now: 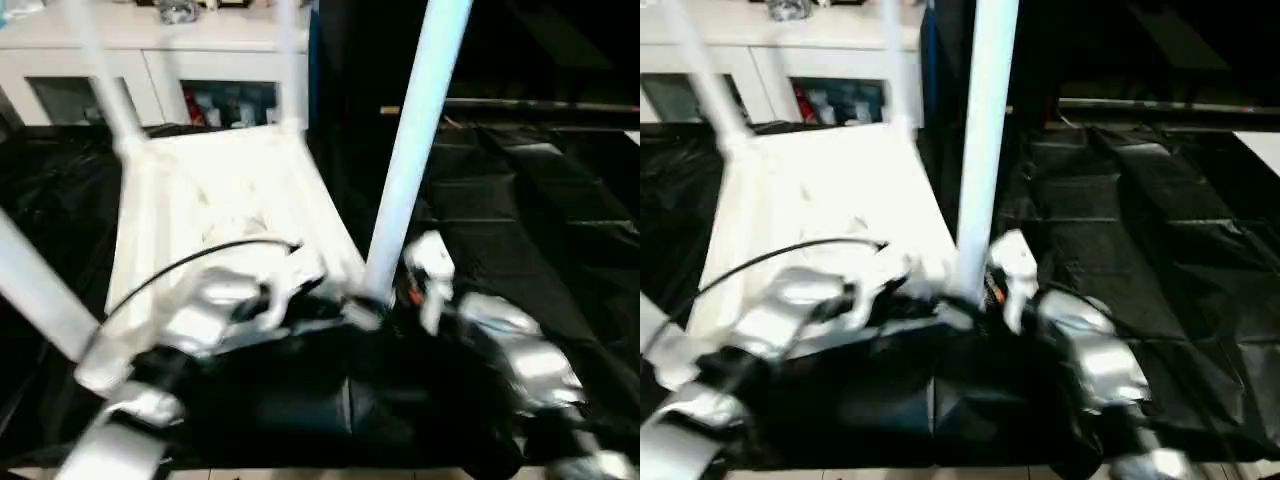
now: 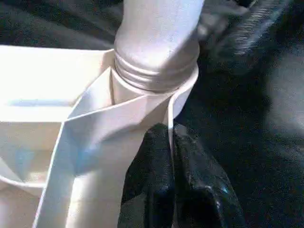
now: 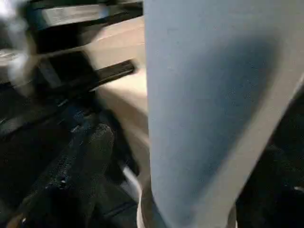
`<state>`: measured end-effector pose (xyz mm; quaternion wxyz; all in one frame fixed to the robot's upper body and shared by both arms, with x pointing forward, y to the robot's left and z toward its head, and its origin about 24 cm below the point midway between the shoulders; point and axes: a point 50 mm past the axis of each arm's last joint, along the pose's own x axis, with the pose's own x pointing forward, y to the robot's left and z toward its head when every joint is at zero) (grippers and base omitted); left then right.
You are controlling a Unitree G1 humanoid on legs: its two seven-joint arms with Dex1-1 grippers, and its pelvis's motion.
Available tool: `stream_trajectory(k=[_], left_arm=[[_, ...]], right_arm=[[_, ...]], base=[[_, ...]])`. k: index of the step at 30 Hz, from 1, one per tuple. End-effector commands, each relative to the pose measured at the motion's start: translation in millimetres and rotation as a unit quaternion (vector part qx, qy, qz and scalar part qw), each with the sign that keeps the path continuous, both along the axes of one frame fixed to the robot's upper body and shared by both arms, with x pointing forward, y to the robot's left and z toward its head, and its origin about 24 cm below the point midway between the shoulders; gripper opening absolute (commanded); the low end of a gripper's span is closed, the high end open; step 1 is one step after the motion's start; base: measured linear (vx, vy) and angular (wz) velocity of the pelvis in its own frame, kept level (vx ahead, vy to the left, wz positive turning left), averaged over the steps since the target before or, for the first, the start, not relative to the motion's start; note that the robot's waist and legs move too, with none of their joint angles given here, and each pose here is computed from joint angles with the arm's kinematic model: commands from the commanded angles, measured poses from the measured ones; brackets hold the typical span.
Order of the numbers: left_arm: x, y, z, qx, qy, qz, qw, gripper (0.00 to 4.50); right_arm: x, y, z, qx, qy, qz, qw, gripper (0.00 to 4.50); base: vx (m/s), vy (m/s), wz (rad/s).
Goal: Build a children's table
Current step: Rotate leg to tighten
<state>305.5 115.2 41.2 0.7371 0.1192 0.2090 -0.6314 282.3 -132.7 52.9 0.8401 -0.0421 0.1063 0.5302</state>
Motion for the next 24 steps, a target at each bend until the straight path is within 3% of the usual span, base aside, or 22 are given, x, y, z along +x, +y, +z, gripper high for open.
stream_trajectory(k=[1, 7, 8, 11, 18, 24], left_arm=[[-8.3, 3, -0.2, -0.026, 0.035, -0.03, 0.999, 0.0], [-9.6, 9, 0.8, -0.026, 0.042, -0.031, 0.998, 0.0], [-9.9, 9, 0.8, -0.025, 0.043, -0.032, 0.998, 0.0], [-10.6, 10, 1.2, -0.023, 0.044, -0.032, 0.998, 0.0], [-9.9, 9, 1.9, -0.022, 0.044, -0.032, 0.998, 0.0], [-10.5, 8, 0.9, -0.021, 0.045, -0.029, 0.998, 0.0]], right_arm=[[-3.6, -1.6, 0.8, -0.015, 0.003, 0.034, 0.999, 3.85], [-2.1, -2.3, -2.6, -0.031, 0.004, 0.037, 0.999, 3.85], [-1.5, -1.7, -2.8, -0.034, 0.005, 0.037, 0.999, 3.58], [-1.1, 0.6, -3.8, -0.032, 0.013, 0.042, 0.999, 3.48], [-2.3, 3.0, -7.8, -0.04, 0.017, 0.049, 0.998, 2.74], [-5.3, 4.8, -11.7, -0.037, 0.026, 0.052, 0.998, 2.53]], base=[[0.0, 0.0, 0.0], [0.0, 0.0, 0.0], [0.0, 0.0, 0.0], [0.0, 0.0, 0.0], [0.0, 0.0, 0.0], [0.0, 0.0, 0.0]])
